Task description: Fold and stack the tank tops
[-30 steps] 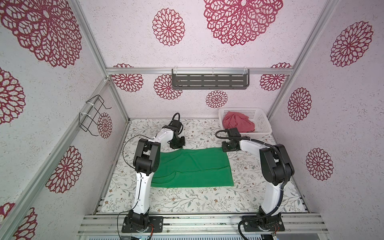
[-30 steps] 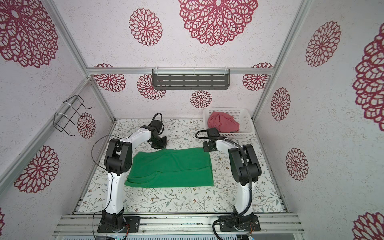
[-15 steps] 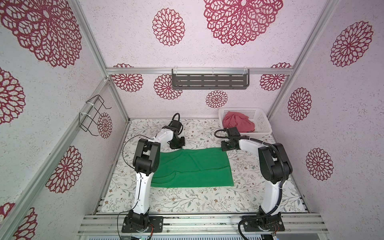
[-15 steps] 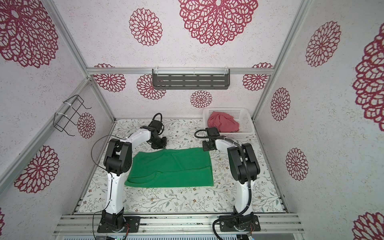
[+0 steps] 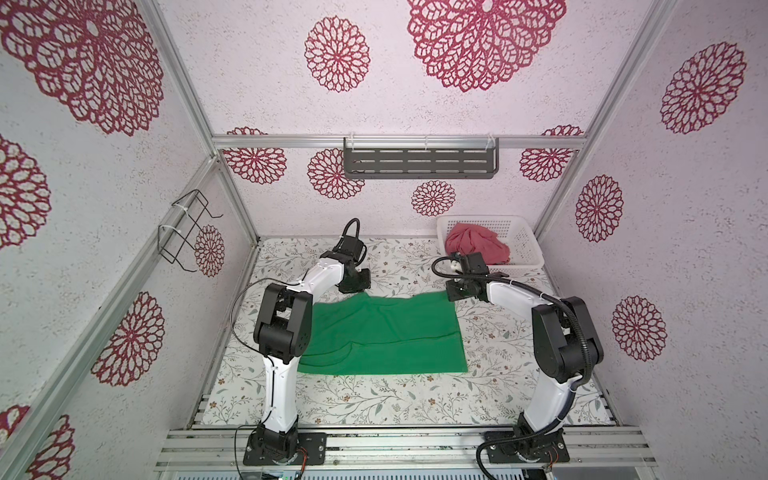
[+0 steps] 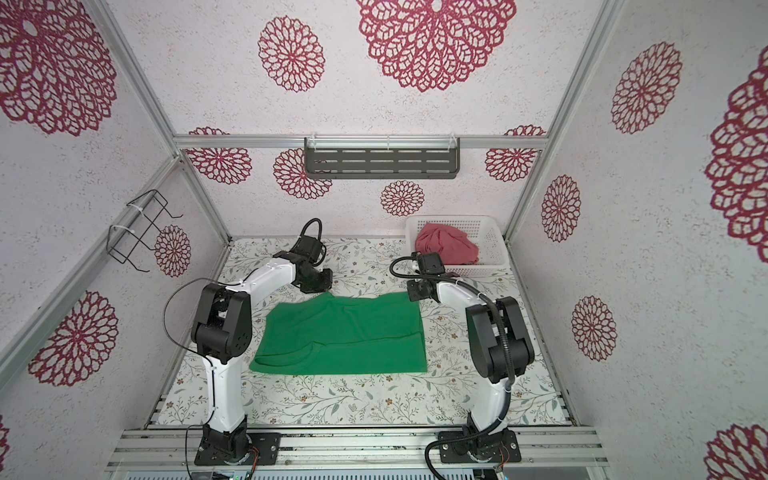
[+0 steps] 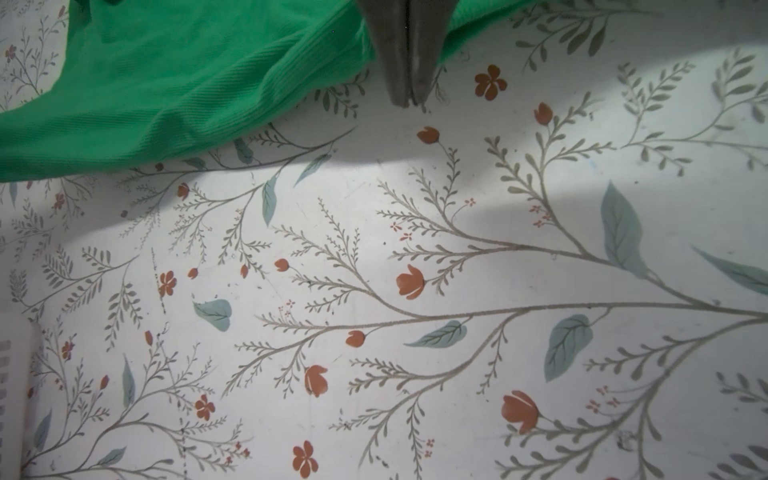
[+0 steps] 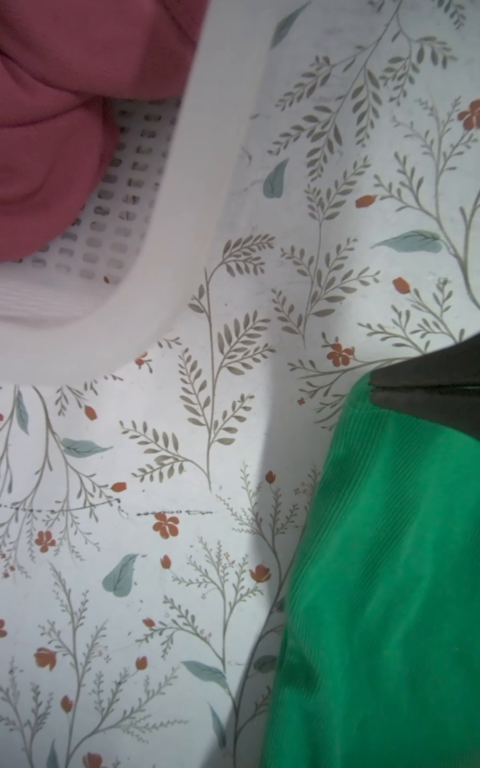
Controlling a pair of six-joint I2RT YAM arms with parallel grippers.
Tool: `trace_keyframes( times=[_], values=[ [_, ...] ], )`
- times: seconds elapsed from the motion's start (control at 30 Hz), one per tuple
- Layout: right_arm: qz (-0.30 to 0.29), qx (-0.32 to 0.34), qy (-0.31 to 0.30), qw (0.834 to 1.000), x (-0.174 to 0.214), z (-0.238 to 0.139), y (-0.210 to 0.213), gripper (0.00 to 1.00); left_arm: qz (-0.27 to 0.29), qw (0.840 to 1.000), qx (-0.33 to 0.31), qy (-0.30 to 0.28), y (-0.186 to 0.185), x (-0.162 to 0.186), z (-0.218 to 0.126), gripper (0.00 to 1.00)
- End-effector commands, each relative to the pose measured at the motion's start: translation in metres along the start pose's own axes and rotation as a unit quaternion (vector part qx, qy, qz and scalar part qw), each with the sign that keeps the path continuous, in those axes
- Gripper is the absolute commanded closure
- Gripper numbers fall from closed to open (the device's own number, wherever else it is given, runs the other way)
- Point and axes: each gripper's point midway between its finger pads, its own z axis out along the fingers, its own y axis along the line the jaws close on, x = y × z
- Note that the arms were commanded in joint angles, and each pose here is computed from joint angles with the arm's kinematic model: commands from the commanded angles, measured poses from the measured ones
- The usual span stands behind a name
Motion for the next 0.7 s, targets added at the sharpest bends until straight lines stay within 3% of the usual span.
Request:
trace_keyframes(
  times=[0.0,0.33,0.67],
  values=[
    [-0.021,0.0,-0.037,0.999,-0.014,-0.021,-0.002,1.0,0.021,0.999,-0.009,-0.038,-0.006,-0.012,-0.017,1.0],
    [-0.043,-0.009,-0.071,0.997,0.003,-0.044,0.002,1.0,0.029,0.996,-0.033,-0.077,-0.001,0.002,-0.044,1.0],
    [-0.01,-0.037,-0.074,0.997,0.043,-0.076,0.014,1.0,0.04,0.995,-0.067,-0.062,-0.001,0.065,-0.064,1.0]
  ],
)
